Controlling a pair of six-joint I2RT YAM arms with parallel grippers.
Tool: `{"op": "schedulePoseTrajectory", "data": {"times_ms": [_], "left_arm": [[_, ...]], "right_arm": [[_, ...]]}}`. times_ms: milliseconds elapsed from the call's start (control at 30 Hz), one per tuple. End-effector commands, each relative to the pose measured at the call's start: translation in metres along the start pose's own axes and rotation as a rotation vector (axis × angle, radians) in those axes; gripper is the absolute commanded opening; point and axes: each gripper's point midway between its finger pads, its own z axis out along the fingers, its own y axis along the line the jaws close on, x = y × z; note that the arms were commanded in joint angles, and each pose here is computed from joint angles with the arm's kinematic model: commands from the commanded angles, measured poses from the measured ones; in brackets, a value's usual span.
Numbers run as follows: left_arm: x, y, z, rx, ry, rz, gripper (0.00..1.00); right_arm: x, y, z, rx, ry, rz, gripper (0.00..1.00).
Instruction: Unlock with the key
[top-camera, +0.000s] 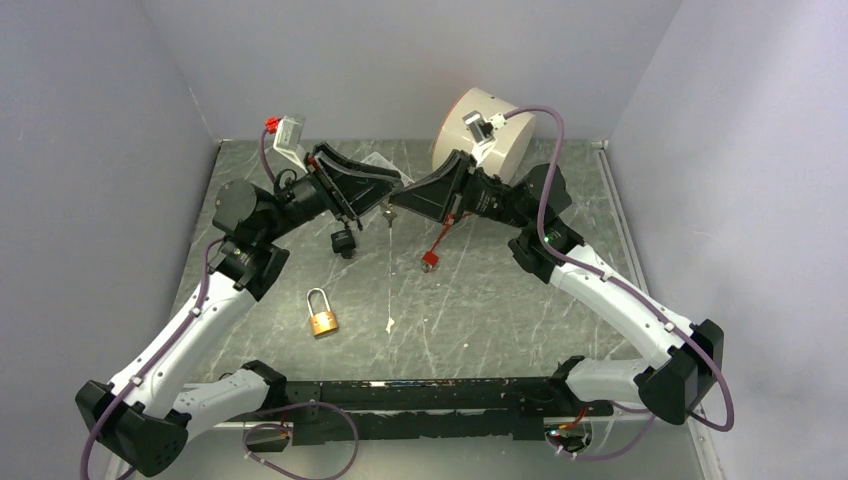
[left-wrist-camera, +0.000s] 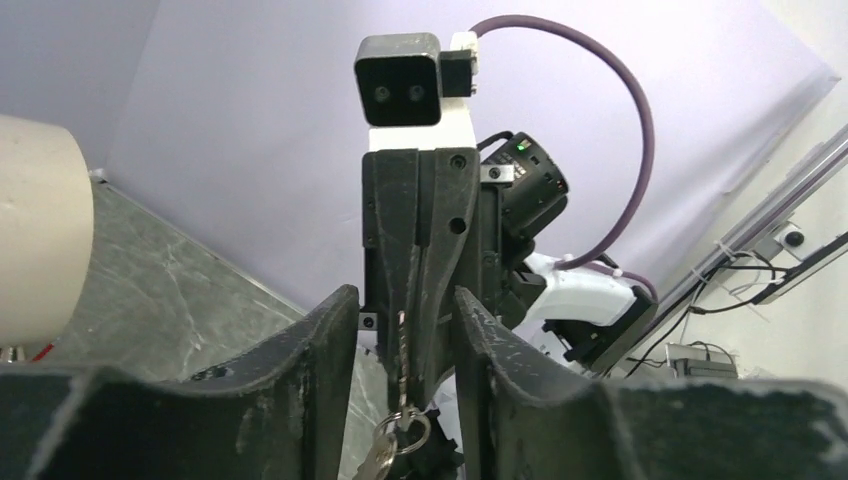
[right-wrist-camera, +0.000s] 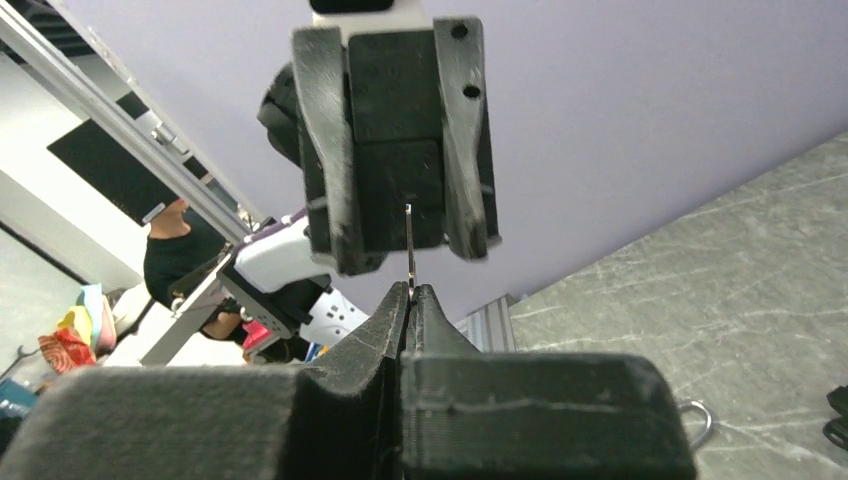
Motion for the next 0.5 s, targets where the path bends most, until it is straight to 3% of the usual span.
{"op": "schedulePoseTrajectory", "data": {"times_ms": [0,267,467], "left_arm": [[-0.022,-0.030,0.000,0.033,-0.009,0.027,0.47],[0.002,-0.027,-0.004,0.013,0.131,-0.063,0.47],[0.015,-0.022,-0.005,0.014,0.188,-0.112,0.55]], "right_arm": [[-0.005,0.018,-0.018,-0.079,0.021,-0.075,0.00],[0.018,0.017,-0.042,-0.062,0.156,-0.117,0.00],[0.027,0.012,-0.045,-0.061,0.181,-0.087,0.00]]}}
